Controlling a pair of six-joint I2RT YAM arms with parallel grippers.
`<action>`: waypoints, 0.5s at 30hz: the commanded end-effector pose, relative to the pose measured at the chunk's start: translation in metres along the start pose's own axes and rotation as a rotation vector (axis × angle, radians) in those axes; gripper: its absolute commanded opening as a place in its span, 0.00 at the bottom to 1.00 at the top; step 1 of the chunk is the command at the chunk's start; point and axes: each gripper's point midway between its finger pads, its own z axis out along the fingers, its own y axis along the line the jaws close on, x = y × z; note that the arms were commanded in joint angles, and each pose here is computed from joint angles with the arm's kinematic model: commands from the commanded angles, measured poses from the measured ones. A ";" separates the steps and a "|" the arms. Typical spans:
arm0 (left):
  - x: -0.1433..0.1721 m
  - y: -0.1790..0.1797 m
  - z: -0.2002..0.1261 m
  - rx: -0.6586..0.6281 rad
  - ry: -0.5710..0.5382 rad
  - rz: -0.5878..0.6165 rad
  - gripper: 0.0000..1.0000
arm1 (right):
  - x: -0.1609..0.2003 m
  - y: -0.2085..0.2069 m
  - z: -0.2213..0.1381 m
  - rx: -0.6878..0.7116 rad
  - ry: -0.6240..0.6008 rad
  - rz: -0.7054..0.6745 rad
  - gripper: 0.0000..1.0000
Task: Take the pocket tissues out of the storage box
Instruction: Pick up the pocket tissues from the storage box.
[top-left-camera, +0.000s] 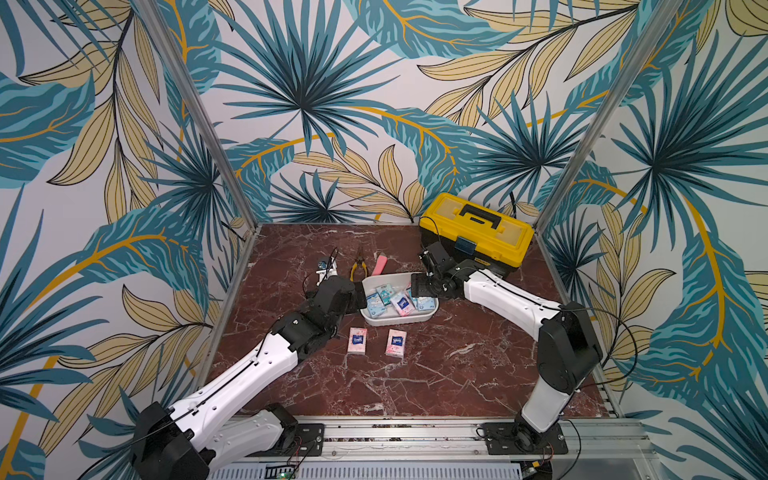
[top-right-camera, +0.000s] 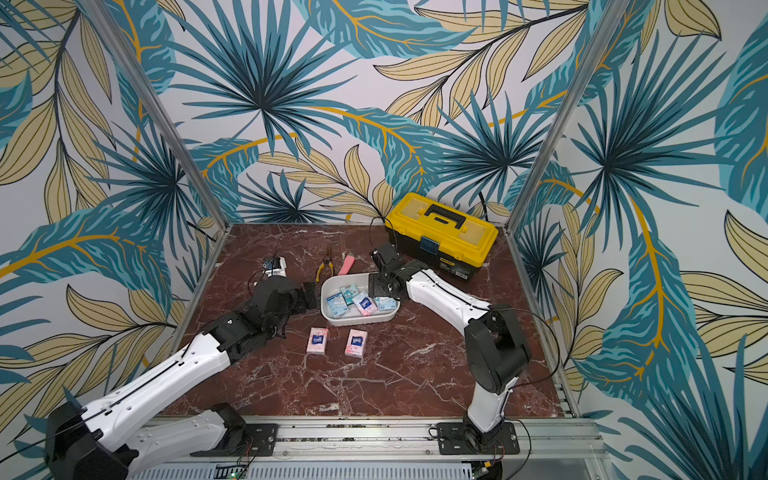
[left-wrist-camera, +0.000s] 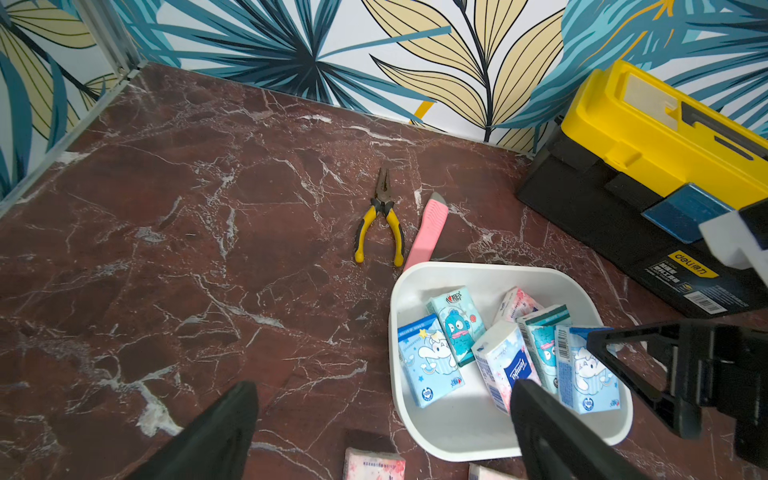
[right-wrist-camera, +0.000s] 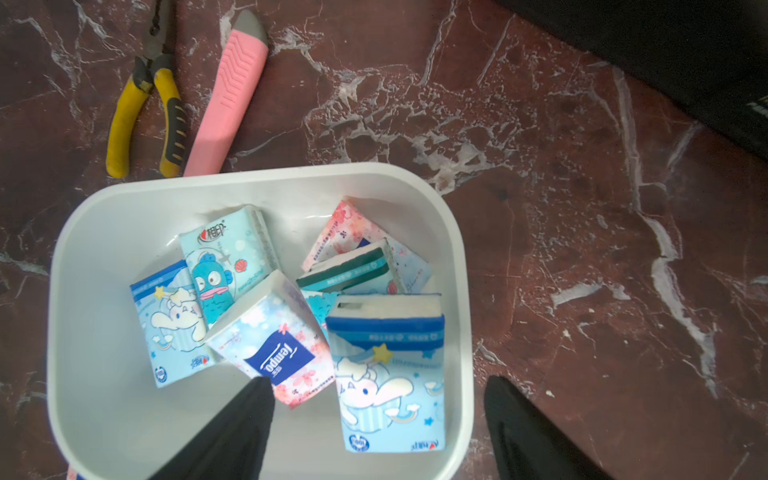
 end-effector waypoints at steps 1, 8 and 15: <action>0.006 0.013 0.001 -0.044 0.003 0.024 1.00 | -0.002 -0.001 0.008 0.036 0.001 0.009 0.83; 0.006 0.015 0.003 -0.052 0.006 0.024 1.00 | 0.006 -0.001 0.029 0.059 0.045 0.017 0.78; 0.005 0.016 0.006 -0.060 0.014 0.021 1.00 | 0.017 -0.006 0.045 0.094 0.082 0.017 0.73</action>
